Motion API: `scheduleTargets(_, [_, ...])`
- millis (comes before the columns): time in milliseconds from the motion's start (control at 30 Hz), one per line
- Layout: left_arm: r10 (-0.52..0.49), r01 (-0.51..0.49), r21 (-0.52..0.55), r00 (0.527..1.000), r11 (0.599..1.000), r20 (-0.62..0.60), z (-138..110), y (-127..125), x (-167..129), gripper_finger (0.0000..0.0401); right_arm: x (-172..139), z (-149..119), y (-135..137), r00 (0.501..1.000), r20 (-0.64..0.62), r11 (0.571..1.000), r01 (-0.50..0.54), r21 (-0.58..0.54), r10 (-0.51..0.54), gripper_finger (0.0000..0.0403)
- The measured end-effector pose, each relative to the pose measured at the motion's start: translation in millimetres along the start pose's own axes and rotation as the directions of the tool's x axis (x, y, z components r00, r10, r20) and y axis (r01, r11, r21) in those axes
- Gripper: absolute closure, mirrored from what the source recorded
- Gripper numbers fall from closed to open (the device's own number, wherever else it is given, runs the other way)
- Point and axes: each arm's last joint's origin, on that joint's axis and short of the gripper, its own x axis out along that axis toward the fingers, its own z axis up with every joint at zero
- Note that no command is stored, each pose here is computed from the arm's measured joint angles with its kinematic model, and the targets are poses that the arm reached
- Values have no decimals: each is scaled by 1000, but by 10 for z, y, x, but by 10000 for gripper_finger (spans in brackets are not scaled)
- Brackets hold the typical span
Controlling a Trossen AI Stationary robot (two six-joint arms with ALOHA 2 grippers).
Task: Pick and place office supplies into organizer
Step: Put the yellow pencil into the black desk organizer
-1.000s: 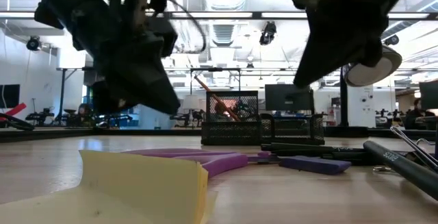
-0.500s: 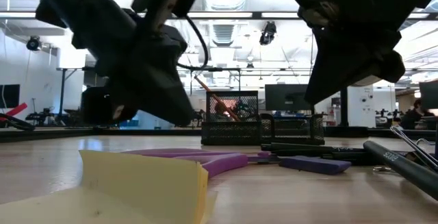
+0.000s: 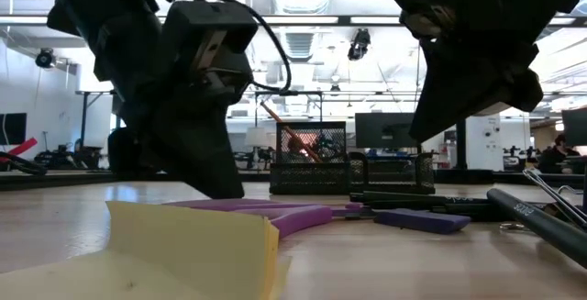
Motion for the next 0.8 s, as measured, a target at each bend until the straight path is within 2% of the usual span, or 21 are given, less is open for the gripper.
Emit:
scheduleTargets(300, [-3,3,7,1000,1000,5,12,-19,3,377,15,-15,-23,1000,-3,1000,7,-4,-7,394])
scheduleTargets(433, [8,-8,55,1000,998,5,0,1,32,377,17,-17,-28,1000,-3,1000,8,-6,-8,394])
scheduleTargets(800, [12,-13,54,1000,998,20,-4,20,79,377,20,-19,-32,1000,-5,1000,10,-3,-10,394])
